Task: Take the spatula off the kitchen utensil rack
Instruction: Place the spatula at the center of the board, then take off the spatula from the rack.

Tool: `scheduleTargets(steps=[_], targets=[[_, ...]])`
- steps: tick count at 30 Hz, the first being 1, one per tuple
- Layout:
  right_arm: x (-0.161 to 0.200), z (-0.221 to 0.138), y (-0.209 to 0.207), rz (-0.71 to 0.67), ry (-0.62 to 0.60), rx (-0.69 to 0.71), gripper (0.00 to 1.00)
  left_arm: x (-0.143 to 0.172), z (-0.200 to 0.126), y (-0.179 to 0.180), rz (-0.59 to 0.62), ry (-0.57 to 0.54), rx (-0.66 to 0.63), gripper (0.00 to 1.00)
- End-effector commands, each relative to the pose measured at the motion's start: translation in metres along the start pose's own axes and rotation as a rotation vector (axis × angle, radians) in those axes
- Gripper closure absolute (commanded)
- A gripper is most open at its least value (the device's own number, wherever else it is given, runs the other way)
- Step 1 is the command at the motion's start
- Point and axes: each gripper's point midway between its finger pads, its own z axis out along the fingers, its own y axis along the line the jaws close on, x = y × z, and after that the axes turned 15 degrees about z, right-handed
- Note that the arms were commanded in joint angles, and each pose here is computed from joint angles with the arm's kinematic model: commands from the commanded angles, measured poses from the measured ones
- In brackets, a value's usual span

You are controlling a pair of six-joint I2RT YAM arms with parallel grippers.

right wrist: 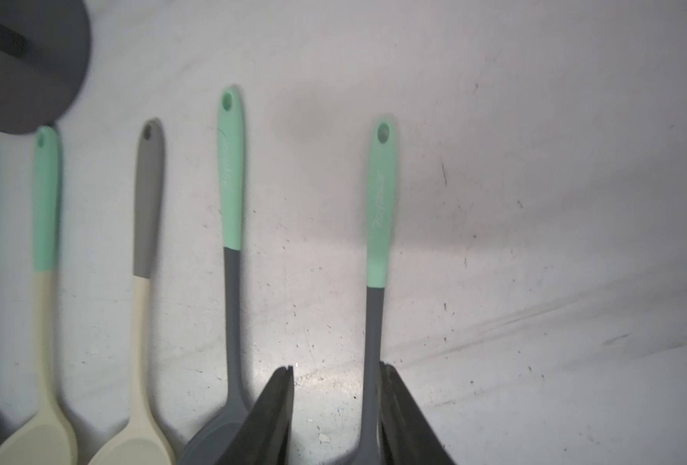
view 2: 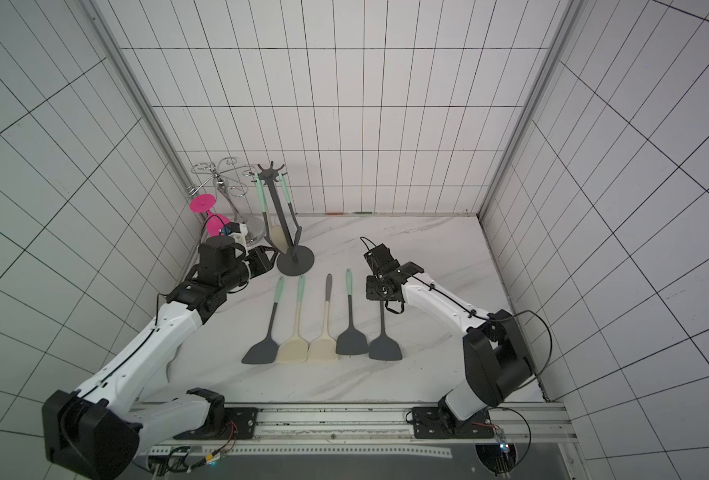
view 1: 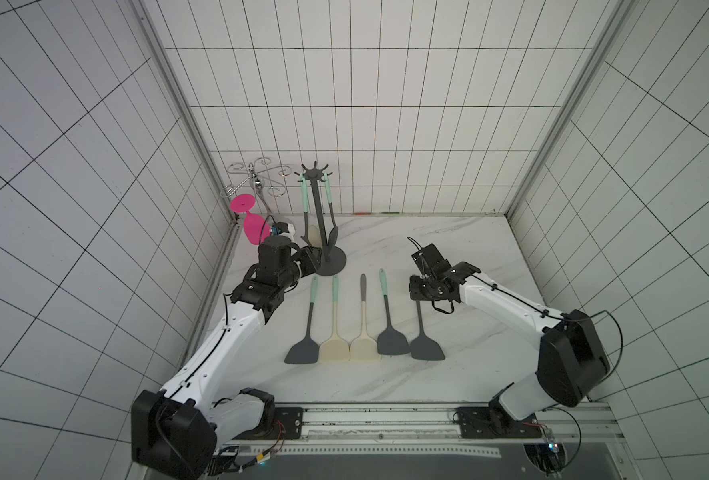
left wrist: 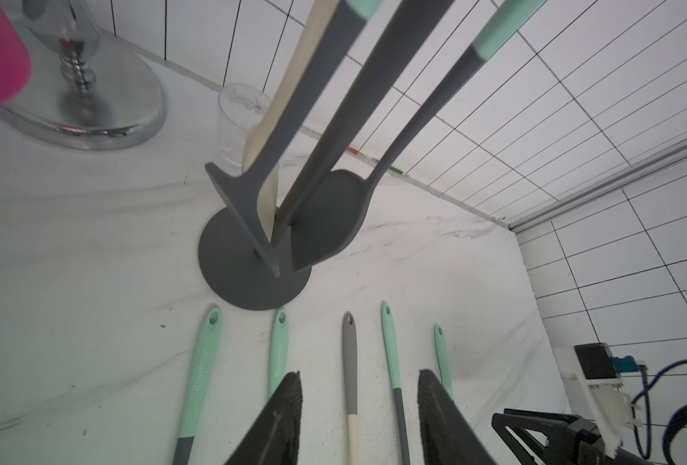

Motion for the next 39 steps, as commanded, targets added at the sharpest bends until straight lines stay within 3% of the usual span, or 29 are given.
scheduleTargets(steps=[1,4,9,12,16,21,28,39], targets=[[-0.031,-0.031,0.031,-0.061,-0.118,-0.091,0.63,-0.038,-0.004,0.024,0.009,-0.085,-0.041,0.54],[-0.056,-0.055,0.069,-0.117,-0.213,-0.228,0.62,-0.072,-0.007,0.03,0.005,-0.163,0.003,0.52],[-0.101,-0.102,0.15,-0.253,-0.501,-0.496,0.59,-0.138,-0.025,0.001,0.129,-0.309,0.124,0.5],[-0.113,-0.112,0.198,-0.358,-0.634,-0.62,0.57,-0.17,-0.031,-0.018,0.152,-0.369,0.183,0.49],[-0.124,-0.102,0.245,-0.413,-0.687,-0.676,0.52,-0.194,-0.024,-0.034,0.164,-0.368,0.228,0.49],[-0.14,-0.09,0.279,-0.413,-0.728,-0.706,0.48,-0.207,-0.006,-0.031,0.183,-0.35,0.199,0.48],[-0.157,-0.071,0.295,-0.405,-0.821,-0.688,0.39,-0.206,0.017,-0.017,0.179,-0.329,0.163,0.48],[-0.176,-0.035,0.318,-0.385,-0.899,-0.653,0.42,-0.199,0.033,-0.016,0.148,-0.289,0.22,0.48]])
